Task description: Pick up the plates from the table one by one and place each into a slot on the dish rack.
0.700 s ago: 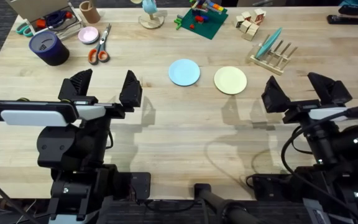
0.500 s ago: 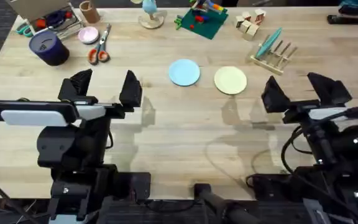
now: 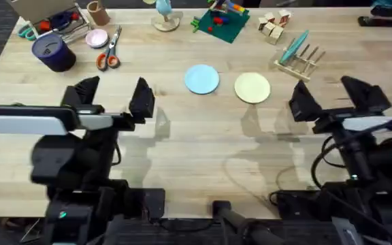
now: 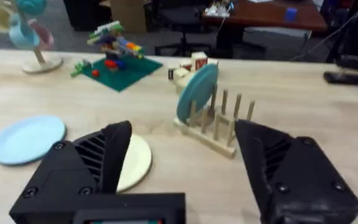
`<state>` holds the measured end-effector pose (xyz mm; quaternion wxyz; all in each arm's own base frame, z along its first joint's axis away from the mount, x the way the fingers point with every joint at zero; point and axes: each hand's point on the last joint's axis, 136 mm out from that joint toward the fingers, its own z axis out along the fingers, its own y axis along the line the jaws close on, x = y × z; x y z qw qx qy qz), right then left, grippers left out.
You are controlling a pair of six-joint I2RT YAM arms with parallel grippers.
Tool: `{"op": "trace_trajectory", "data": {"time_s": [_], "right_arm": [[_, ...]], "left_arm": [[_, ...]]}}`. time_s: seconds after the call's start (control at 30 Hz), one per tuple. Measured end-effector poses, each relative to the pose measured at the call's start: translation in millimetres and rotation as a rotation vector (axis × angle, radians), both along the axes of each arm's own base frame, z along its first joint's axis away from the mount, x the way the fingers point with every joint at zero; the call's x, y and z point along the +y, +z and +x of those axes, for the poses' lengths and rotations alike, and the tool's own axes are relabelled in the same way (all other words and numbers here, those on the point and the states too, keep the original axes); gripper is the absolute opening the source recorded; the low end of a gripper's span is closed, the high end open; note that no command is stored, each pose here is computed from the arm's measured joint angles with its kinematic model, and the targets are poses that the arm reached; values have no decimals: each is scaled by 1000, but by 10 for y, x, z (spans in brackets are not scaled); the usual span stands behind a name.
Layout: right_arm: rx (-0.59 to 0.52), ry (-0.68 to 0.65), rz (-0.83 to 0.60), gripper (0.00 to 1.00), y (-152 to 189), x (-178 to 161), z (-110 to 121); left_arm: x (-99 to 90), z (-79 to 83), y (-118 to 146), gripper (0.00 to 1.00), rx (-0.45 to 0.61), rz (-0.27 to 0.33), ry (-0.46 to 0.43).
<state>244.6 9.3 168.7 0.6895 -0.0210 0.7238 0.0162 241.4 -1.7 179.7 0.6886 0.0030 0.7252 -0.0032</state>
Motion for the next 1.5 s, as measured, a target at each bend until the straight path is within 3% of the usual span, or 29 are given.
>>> {"op": "trace_trajectory", "data": {"time_s": [0.2,0.33,0.43,0.7,0.97,1.23,1.5], "right_arm": [[-39,0,0,995,477,0,-57],[79,2,0,995,592,3,-80],[197,4,0,995,625,7,-76],[503,7,0,995,645,12,65],[750,6,0,995,489,13,337],[867,6,0,995,315,14,576],[889,6,0,995,255,14,591]], "left_arm": [[11,-51,467,990,-12,1,6],[21,9,662,990,53,1,12],[26,97,699,990,159,3,15],[4,422,736,991,451,2,3],[-38,776,590,991,690,-6,-20],[-156,1138,387,993,797,-38,-83],[-217,1257,346,994,786,-53,-116]]}}
